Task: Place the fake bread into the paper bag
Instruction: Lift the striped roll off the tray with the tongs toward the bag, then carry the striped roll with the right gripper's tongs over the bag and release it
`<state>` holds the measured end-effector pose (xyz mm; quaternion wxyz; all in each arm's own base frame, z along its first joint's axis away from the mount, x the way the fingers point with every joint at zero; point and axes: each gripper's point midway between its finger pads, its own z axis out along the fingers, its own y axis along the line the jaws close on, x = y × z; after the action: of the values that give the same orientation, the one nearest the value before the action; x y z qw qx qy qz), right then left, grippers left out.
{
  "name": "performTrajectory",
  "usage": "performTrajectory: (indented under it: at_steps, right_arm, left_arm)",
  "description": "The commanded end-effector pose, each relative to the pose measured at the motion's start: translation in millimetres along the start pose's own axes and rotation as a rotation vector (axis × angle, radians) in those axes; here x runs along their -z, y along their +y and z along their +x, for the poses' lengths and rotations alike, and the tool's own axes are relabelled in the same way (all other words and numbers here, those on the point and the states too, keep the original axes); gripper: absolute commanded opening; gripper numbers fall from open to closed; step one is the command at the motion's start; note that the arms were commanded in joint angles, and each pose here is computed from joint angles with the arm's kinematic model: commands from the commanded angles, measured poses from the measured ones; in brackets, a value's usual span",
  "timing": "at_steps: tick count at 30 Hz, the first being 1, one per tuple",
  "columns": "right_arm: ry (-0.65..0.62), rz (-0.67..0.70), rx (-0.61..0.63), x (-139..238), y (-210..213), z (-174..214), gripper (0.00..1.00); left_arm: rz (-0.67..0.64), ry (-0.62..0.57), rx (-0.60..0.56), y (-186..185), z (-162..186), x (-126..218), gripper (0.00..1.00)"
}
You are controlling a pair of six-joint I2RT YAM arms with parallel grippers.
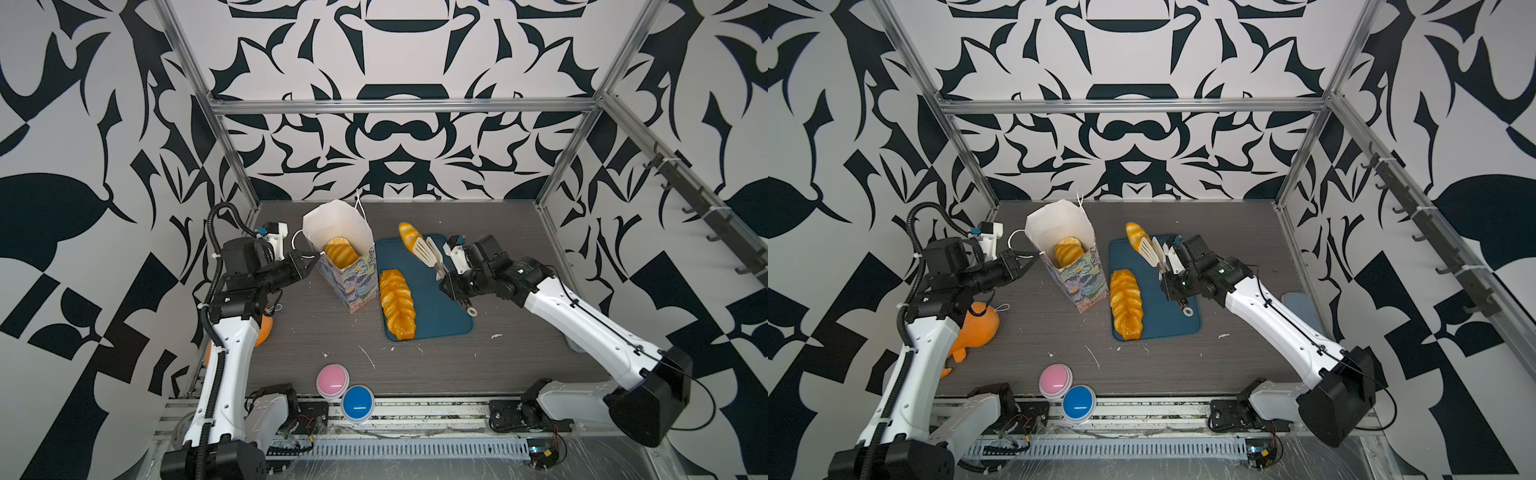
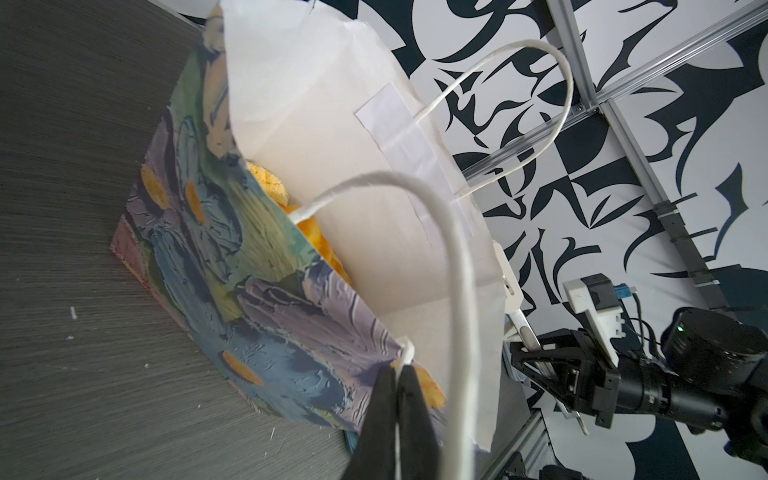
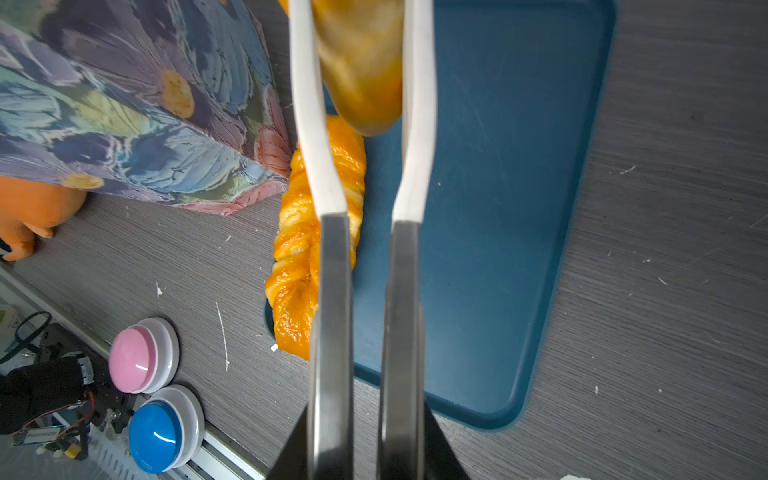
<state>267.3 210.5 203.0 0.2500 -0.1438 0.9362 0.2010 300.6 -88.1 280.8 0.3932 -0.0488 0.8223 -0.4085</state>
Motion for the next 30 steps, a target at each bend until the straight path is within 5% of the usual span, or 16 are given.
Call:
performTrajectory:
  at_steps: [1, 30]
  right_arm:
    - [-0.161, -0.074, 0.024, 32.1, 22.1, -37.5, 0.30]
    - [-0.455, -0.358, 0.137, 137.5, 103.9, -95.1, 0.32]
  left_arm:
    - [0.011, 0.003, 0.001, -4.7, 1.0, 3.6, 0.00]
    - [0.017, 0.000, -0.002, -7.5, 0.2, 5.0, 0.00]
